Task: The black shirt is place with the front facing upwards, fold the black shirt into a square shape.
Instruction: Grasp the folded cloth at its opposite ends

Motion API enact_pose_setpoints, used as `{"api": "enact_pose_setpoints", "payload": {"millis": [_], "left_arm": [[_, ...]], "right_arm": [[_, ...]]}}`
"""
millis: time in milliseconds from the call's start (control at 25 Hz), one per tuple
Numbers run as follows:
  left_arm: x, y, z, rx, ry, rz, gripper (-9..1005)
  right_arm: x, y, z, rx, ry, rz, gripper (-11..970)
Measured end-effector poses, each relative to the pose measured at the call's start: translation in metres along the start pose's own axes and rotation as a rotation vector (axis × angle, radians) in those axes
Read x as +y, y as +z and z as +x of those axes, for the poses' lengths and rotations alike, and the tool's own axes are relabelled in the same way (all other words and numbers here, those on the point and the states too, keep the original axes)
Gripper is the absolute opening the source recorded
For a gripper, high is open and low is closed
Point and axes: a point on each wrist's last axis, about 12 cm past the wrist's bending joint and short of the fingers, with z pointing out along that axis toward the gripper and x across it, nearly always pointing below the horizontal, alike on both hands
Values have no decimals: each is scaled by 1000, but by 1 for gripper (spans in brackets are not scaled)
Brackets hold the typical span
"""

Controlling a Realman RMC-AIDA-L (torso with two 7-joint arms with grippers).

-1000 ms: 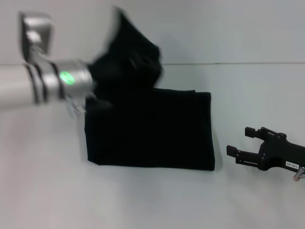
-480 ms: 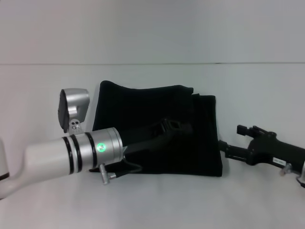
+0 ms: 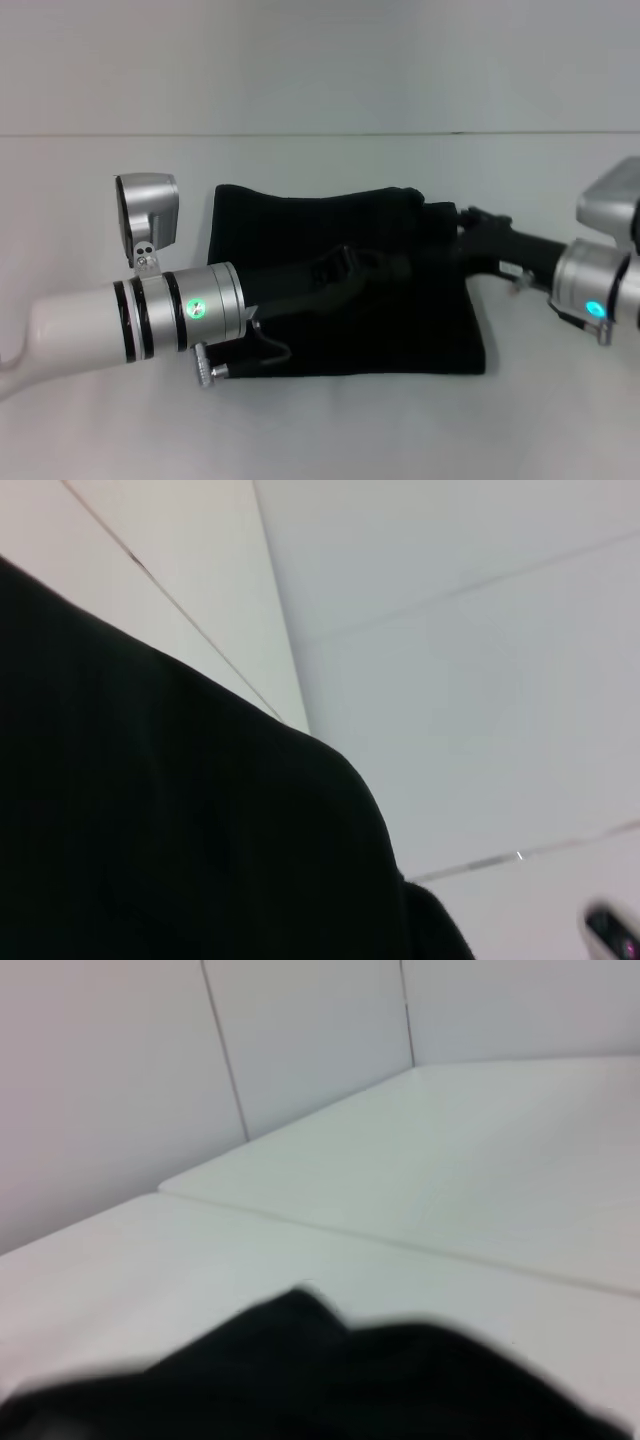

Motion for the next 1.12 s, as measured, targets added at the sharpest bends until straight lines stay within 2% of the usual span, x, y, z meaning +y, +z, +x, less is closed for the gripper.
{"api": "enact_pose_setpoints", "payload": {"millis": [200,480,840,1000,1120], "left_arm": [[-6,2,4,68,29,29,43],[-7,10,8,131,54,8,64],[9,30,17,154,50,-162,90],[6,33,19,167,45,-147,102],[1,32,20,168,36,-96,111]], "right_arm": [[-6,15,-20,-32,4,59,943],[-20,7,-31,-99,28,129,943],[-35,-8,-14,-61,58,236,942],[-41,-19,-4,-78,111,292,942],[-45,-28,0,-111,152,322,942]]}}
